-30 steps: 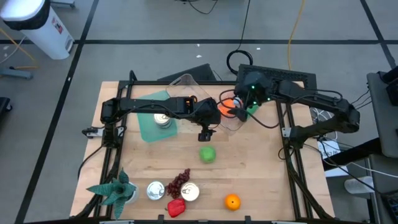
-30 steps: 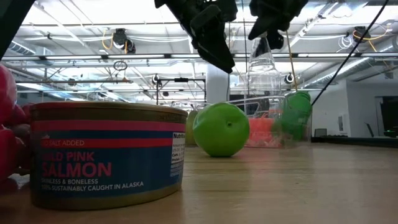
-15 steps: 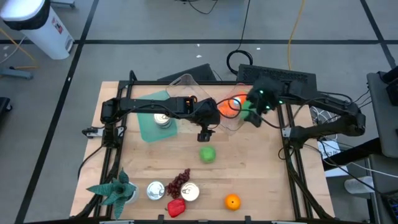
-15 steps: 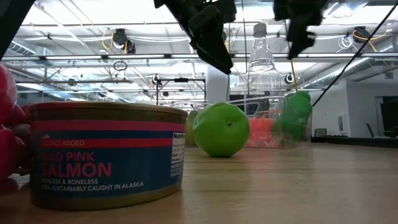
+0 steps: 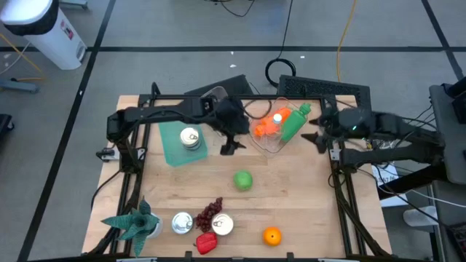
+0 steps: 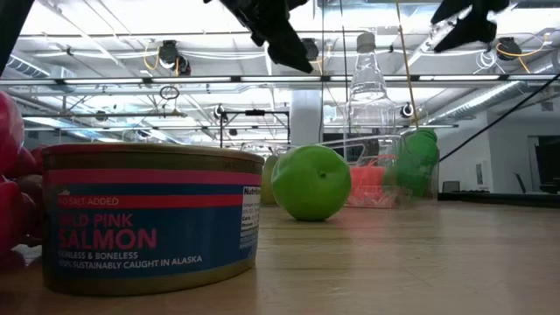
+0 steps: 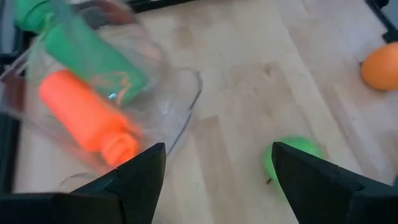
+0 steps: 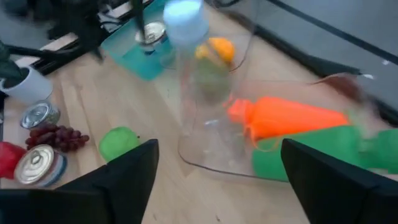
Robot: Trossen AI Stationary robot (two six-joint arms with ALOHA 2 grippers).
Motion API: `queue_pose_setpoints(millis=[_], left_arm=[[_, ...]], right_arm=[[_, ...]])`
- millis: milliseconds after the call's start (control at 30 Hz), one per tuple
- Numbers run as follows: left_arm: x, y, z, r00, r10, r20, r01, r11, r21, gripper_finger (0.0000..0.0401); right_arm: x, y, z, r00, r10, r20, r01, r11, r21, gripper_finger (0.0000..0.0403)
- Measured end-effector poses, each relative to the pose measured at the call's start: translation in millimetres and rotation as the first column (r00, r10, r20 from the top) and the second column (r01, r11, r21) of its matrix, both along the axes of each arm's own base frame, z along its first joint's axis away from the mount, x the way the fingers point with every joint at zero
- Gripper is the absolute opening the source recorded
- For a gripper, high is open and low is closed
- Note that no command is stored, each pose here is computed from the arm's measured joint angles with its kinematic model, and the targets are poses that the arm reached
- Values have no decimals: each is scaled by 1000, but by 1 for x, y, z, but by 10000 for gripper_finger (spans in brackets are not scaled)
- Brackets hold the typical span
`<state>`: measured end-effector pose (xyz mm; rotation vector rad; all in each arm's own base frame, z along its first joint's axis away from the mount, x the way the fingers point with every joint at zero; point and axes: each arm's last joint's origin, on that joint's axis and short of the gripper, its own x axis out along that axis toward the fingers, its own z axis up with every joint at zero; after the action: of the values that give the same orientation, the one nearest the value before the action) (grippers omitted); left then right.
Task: Pick & Place Food Item
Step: Move the right transparent bin to the middle right of the table
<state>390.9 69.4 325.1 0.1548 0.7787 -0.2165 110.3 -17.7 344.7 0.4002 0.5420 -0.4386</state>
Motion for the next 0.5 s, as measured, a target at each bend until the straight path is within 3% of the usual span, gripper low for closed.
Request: queue_pose_setpoints(millis=[233,367,500], left_arm=[[-12,13,-9,993,-58,-103,58,998,-5,296],[-16,15,-14,987,-63,-147,62,998,-9,296],[-22,12,-14,977,-92,-190,93,996,-8,296]], right_arm=[[31,23,-81,978,177,109,-178,984,2,233],[36,36,-114,951,285,118,-274,956,-99,185],[33,41,-127,951,310,12,-297,922,-248,157]])
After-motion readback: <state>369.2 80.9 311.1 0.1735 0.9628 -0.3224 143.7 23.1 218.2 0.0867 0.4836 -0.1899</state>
